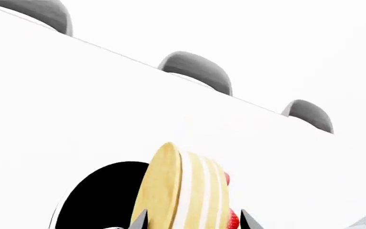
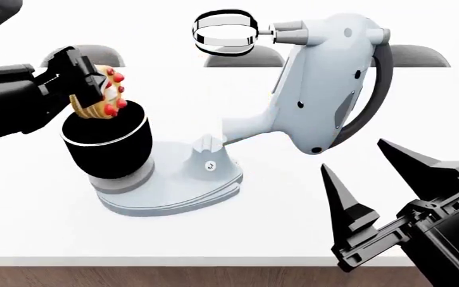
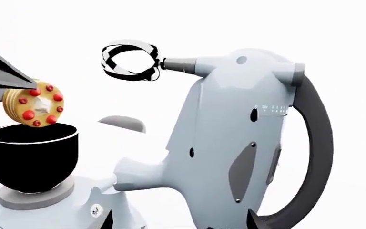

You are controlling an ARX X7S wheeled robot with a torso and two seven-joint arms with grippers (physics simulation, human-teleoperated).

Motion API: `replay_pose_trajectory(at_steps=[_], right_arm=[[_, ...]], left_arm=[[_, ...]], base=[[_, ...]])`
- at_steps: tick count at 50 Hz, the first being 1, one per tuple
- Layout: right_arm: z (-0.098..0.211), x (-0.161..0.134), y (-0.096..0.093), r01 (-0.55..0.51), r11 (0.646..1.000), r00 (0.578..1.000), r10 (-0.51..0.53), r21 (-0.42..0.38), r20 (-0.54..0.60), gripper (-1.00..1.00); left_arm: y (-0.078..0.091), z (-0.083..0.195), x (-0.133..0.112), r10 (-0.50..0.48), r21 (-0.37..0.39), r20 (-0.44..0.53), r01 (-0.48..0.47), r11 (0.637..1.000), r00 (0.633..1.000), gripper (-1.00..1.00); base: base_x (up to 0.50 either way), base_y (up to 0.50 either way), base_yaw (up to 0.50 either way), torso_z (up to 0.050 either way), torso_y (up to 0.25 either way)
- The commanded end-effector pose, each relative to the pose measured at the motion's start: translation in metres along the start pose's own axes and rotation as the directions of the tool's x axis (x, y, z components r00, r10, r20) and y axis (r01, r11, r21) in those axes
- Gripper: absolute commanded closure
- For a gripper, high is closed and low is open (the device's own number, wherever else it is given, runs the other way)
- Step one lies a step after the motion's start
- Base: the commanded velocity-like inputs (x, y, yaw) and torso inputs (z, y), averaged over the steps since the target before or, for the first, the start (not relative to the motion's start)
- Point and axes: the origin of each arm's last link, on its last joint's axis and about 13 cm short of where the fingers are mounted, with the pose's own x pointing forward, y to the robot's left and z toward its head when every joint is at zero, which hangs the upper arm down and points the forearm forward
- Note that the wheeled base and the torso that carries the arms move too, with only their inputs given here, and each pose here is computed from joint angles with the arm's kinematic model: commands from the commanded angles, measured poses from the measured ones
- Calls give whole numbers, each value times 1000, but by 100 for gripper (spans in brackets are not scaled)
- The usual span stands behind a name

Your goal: Place the cake in the stand mixer bowl.

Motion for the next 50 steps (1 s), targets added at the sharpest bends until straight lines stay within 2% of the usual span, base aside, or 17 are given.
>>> replay_pose_trajectory(at_steps=[1,8,19,41,50], right_arm=[[-2,0,-1,1,1000,1000,-1,4,-1,-100],[-3,0,-1,2,1000,1000,-2,8,0,-100],[-4,0,-2,6,1000,1000,-6,13,3,-100],[-5,-1,-3,9,1000,1000,-10,16,10,-100],[-6,-1,-4,12,1000,1000,-13,21,13,-100]], left_arm=[[-3,5,16,16,3,-9,-16,1000,1000,100],[-4,9,21,33,-8,-10,-33,999,999,100],[-2,6,25,87,-12,-67,-88,996,994,100],[-5,10,45,179,38,-88,-176,984,980,100],[-6,7,48,198,58,-139,-191,980,970,100]], base=[[0,0,0,0,0],[0,0,0,0,1],[0,0,0,0,0],[0,0,0,0,1],[1,0,-1,0,0]])
